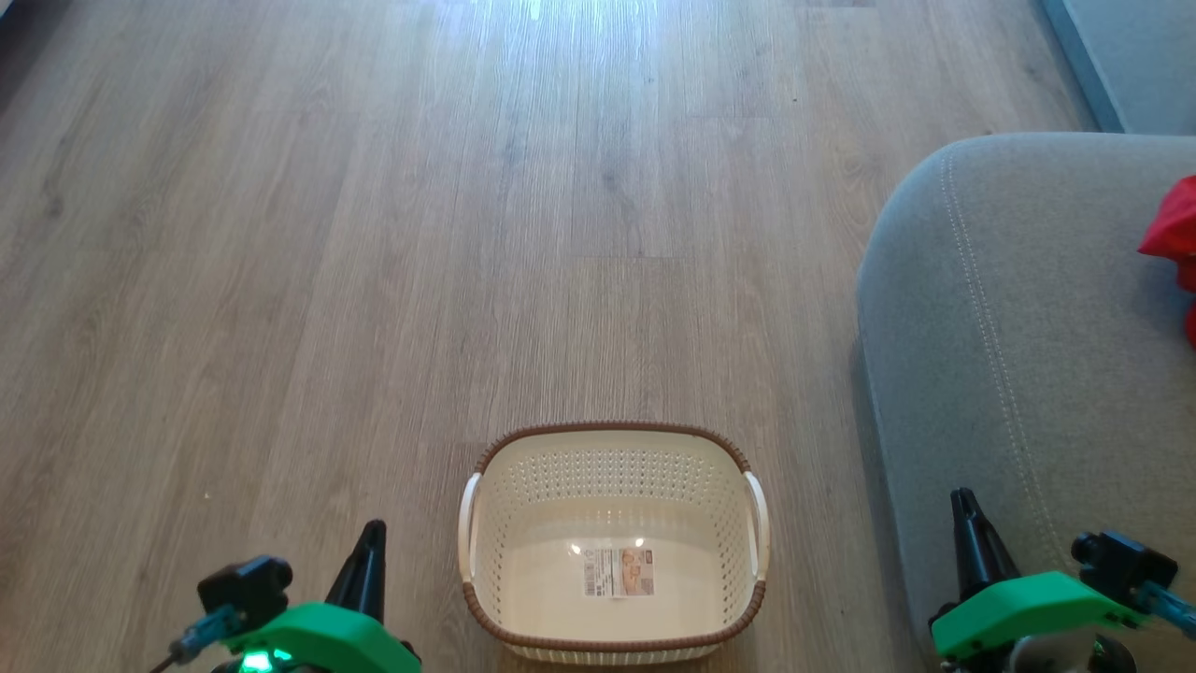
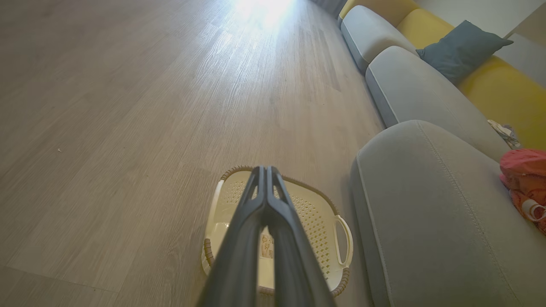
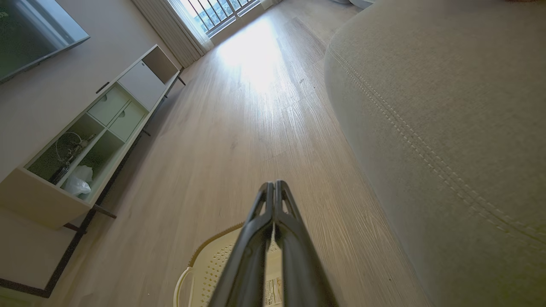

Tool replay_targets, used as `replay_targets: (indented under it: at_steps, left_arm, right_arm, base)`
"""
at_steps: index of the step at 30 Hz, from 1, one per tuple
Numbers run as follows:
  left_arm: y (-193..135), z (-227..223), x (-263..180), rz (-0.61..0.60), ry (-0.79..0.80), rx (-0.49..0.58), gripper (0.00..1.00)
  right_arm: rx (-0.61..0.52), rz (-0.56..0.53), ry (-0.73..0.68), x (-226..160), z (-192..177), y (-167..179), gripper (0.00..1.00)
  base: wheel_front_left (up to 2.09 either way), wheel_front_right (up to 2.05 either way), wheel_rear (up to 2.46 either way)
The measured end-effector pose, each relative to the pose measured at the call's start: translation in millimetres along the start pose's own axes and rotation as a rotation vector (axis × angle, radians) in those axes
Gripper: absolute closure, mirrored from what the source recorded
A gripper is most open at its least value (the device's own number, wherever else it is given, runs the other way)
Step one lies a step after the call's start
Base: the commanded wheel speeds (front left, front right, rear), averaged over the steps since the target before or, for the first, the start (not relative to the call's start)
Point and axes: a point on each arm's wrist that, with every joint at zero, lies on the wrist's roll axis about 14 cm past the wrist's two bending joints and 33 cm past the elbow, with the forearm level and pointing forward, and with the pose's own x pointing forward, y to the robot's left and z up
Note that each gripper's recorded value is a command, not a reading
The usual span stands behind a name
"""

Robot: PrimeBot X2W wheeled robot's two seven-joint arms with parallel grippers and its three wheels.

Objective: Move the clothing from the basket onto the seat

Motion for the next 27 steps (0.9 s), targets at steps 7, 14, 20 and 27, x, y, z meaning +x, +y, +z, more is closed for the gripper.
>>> replay_targets:
  at_steps: [7, 14, 20, 27]
  left_arm:
    - [1.2, 0.5, 2.3, 0.005, 0.011, -0.078, 1.0]
    - [1.4, 5.5, 7.0, 0.007, 0.009, -0.157, 1.0]
    - [2.0, 7.1, 9.3, 0.008, 0.014, -0.225, 1.0]
    - [2.8, 7.2, 10.7, 0.009, 0.025, -0.302, 1.0]
  right_arm:
    - [0.075, -0.019, -0.003, -0.3, 2.0, -4.1, 1.0]
    - [0.151, -0.034, -0.006, -0.5, 4.7, -7.5, 1.0]
    - [0.214, -0.042, -0.007, -0.3, 6.5, -8.9, 1.0]
    - [0.289, -0.035, -0.029, 4.1, 15.5, -6.2, 1.0]
  base:
    - [0.0, 0.0, 0.0]
    - [0.0, 0.0, 0.0]
    - [0.0, 0.0, 0.0]
    - [0.0, 0.0, 0.0]
